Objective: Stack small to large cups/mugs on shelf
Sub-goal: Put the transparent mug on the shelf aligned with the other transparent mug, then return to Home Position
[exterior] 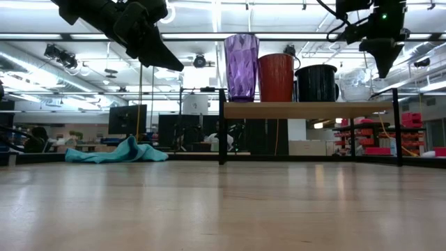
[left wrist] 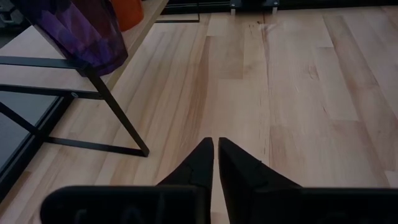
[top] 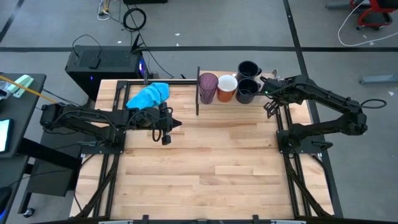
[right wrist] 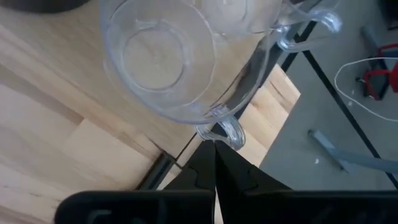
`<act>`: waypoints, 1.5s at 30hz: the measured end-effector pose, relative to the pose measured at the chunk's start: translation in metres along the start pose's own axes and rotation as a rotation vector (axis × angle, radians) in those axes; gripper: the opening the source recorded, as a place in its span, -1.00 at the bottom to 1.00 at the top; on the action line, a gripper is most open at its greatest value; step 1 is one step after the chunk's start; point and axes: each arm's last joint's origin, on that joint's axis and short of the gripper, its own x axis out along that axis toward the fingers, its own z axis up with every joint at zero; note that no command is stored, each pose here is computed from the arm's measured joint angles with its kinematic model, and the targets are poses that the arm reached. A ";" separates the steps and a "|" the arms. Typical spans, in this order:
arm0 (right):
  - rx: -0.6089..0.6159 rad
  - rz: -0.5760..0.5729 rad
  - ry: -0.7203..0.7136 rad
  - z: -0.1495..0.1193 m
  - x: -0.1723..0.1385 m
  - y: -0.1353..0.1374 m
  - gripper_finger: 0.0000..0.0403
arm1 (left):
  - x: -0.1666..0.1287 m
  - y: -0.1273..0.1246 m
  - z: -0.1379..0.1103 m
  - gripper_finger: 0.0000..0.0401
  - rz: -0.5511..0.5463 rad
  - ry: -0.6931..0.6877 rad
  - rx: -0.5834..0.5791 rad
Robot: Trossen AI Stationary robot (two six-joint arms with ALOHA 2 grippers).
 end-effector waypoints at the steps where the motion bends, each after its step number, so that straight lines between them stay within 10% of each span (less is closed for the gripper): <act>1: 0.005 -0.007 -0.003 0.000 0.000 0.000 -0.97 | 0.000 0.000 0.000 -0.83 0.000 0.000 0.000; 35: 0.108 -0.168 -0.052 0.004 0.002 -0.006 -0.97 | 0.000 0.000 0.000 -0.84 0.000 -0.001 -0.001; 45: 0.116 -0.039 -0.010 0.000 0.001 -0.003 -0.97 | 0.000 0.000 0.000 -0.85 0.000 -0.001 0.001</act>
